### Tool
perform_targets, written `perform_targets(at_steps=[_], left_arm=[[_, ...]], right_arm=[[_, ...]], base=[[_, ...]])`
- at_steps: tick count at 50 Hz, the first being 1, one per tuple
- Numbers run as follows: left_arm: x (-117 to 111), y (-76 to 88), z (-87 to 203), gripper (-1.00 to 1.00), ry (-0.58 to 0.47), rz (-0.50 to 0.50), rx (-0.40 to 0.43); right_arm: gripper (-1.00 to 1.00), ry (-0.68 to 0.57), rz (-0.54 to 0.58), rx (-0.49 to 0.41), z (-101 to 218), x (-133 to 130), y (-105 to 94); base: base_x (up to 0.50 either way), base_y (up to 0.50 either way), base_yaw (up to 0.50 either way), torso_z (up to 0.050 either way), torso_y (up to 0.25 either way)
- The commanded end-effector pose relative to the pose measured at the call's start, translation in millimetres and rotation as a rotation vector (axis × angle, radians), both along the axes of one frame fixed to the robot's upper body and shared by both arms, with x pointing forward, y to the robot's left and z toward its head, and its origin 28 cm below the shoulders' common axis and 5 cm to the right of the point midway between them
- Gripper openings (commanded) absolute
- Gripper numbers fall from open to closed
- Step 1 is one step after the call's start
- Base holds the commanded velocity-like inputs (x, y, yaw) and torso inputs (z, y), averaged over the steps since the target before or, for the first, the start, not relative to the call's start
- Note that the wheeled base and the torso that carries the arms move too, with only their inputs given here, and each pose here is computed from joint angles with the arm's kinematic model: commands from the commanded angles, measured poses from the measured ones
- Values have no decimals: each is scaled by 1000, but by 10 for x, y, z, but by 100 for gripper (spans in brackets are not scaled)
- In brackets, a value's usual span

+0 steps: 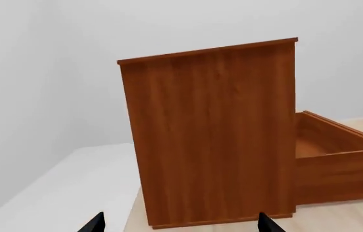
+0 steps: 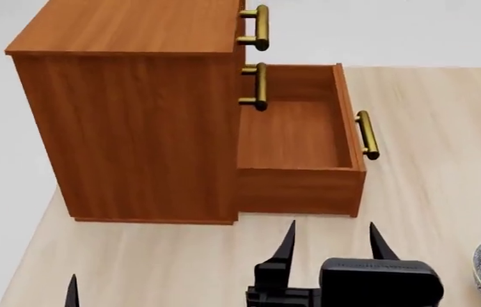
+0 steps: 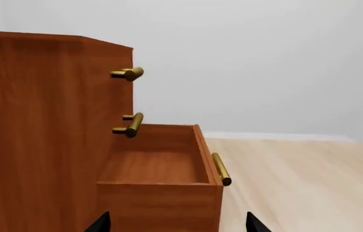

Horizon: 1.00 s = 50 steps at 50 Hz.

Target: Put the bowl in the bottom drawer of the cabinet.

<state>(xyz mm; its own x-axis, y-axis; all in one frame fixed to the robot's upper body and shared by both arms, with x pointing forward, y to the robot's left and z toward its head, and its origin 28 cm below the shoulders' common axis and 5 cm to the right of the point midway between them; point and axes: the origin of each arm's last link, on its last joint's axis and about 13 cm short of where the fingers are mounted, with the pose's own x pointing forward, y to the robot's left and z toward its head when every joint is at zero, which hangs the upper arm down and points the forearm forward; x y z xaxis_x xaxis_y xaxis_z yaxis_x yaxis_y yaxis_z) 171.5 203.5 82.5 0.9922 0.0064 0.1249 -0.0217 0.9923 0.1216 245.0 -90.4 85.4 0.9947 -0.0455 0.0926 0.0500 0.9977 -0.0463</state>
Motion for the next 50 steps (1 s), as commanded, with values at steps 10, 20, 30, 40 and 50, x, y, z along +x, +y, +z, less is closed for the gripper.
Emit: perform_targets(at_steps=[10, 20, 30, 40, 50], left_arm=[[9, 8, -12, 100, 1, 7, -1], [7, 21, -8, 100, -1, 14, -5], [-49, 38, -4, 100, -2, 21, 4], [-98, 46, 1, 100, -18, 40, 23], [-102, 45, 4, 100, -17, 39, 27]], right_arm=[[100, 11, 2, 16, -8, 3, 4], [100, 12, -12, -31, -24, 9, 11], [100, 6, -5, -34, -23, 3, 25], [100, 5, 2, -21, -3, 1, 20], [100, 11, 11, -25, -2, 10, 29]], base=[[444, -355, 0, 0, 2], [496, -98, 0, 0, 0], [-6, 0, 0, 0, 0], [466, 0, 0, 0, 1], [500, 0, 0, 0, 1]])
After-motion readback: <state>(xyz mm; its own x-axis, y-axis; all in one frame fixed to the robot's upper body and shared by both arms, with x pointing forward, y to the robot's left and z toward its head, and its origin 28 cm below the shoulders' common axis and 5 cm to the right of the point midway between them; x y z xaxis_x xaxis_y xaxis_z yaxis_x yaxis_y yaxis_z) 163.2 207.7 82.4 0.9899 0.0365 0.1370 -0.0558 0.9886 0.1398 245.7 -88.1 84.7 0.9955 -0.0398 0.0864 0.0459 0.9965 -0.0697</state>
